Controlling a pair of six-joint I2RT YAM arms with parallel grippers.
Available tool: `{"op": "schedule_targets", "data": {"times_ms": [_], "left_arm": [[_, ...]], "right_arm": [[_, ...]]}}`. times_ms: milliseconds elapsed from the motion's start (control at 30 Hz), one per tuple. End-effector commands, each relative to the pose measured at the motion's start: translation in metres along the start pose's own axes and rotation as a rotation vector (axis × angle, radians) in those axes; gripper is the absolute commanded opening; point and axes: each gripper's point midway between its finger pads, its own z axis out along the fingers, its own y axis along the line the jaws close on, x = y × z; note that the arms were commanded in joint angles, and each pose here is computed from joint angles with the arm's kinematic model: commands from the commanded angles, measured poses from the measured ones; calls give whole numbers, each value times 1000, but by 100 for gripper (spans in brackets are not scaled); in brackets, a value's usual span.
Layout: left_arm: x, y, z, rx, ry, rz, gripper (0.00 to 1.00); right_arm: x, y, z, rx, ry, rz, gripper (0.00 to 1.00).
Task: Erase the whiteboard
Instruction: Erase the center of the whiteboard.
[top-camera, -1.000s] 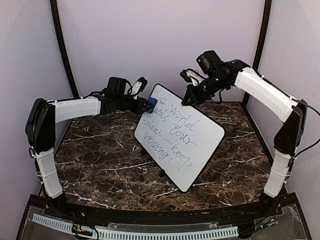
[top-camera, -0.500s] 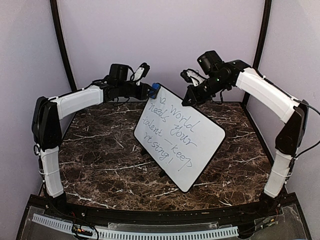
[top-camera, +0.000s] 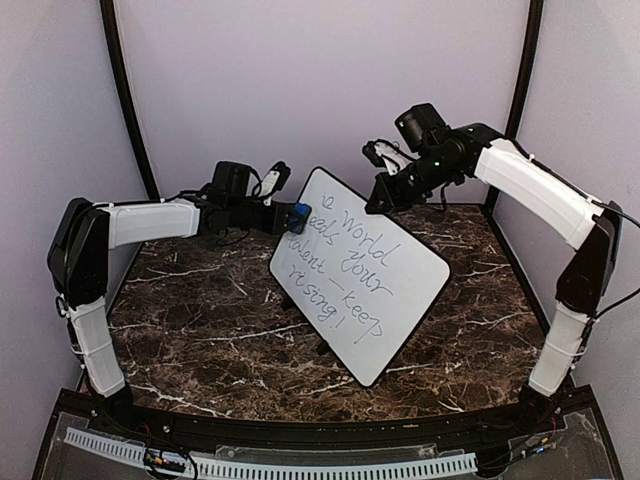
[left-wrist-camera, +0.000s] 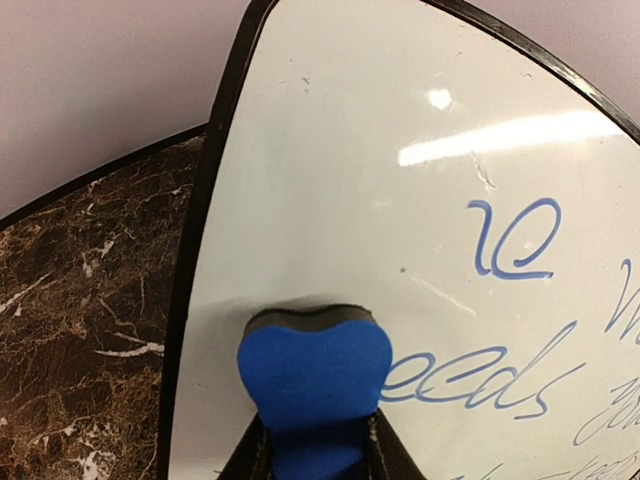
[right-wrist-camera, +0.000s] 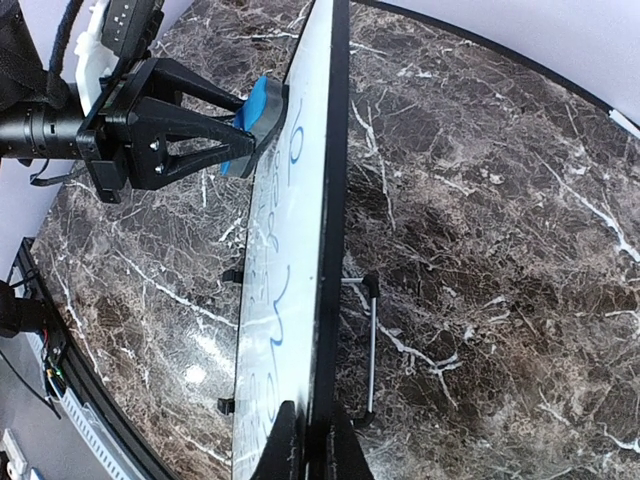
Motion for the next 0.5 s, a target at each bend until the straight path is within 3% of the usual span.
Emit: {"op": "schedule_targets", "data": {"times_ms": [0,467], "left_arm": [[-8,-15,-10,17,-33,3,0],[-33,-24,-18,36,-75,30,0]], "right_arm": [[7,32,-1,26,-35,-220,0],[11,52,-4,14,-78,-258,0]]}}
